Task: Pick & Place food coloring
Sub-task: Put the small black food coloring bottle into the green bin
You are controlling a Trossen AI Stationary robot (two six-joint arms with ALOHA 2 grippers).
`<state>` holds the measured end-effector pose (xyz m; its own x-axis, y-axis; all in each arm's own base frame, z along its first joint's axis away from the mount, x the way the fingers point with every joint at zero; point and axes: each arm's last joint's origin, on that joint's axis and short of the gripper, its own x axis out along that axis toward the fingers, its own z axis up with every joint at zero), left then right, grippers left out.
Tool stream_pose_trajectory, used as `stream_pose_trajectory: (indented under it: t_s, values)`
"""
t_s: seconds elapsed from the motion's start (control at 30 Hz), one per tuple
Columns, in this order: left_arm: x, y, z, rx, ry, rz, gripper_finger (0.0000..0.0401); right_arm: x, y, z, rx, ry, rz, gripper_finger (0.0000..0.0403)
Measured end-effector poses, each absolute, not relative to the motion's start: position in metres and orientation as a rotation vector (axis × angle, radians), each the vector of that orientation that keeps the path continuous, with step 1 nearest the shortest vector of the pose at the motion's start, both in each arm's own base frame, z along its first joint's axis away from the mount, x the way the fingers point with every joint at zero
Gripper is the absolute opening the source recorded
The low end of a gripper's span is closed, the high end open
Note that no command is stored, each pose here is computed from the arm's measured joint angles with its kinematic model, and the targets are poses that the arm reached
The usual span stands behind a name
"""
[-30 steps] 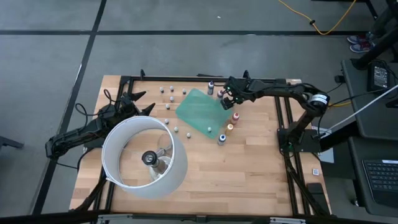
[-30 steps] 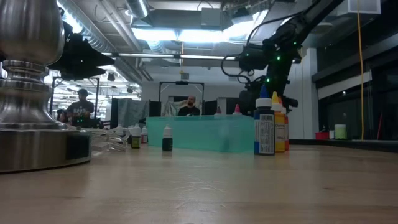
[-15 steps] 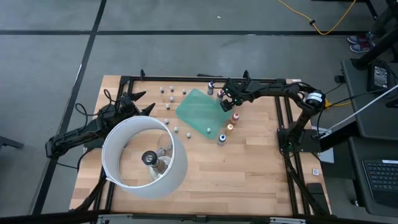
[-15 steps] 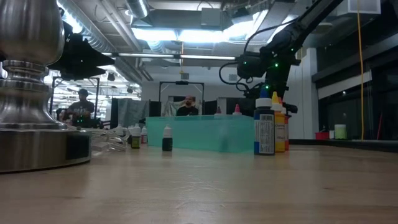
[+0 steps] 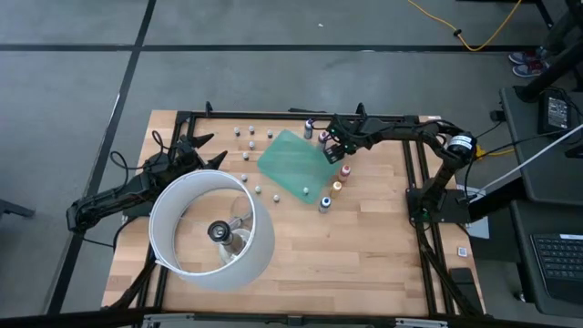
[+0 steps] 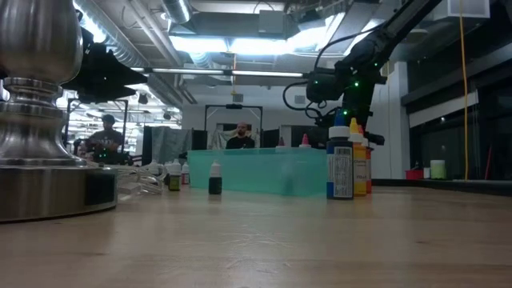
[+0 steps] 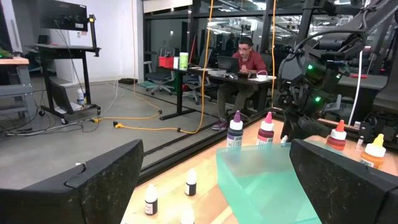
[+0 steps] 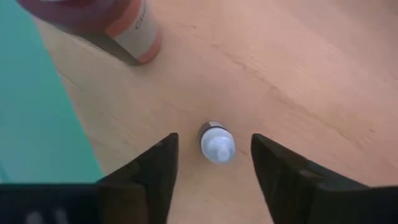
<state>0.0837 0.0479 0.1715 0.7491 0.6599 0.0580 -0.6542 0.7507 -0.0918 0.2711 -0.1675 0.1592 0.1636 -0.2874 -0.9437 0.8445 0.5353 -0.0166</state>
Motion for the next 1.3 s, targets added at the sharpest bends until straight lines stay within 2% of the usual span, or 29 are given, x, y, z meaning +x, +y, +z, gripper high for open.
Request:
stream_pose_trajectory:
  t_s: [0.23, 0.6, 0.83, 1.1, 1.3]
  values:
    - [0.084, 0.048, 0.171, -0.067, -0.089, 0.719, 0.04, 0.271, -0.168, 0.159, 0.603, 1.125, -0.88, 0.0132]
    - [0.084, 0.048, 0.171, -0.067, -0.089, 0.719, 0.04, 0.272, -0.169, 0.16, 0.602, 1.114, -0.88, 0.0059]
    - [0.084, 0.048, 0.171, -0.067, -0.089, 0.719, 0.04, 0.272, -0.169, 0.166, 0.598, 1.147, -0.878, 0.0069]
    - [0.084, 0.048, 0.171, -0.067, -0.089, 0.718, 0.04, 0.264, -0.164, 0.198, 0.562, 1.138, -0.854, 0.0055]
    - [0.084, 0.048, 0.171, -0.067, -0.089, 0.719, 0.04, 0.253, -0.151, 0.225, 0.504, 1.159, -0.803, 0.0062]
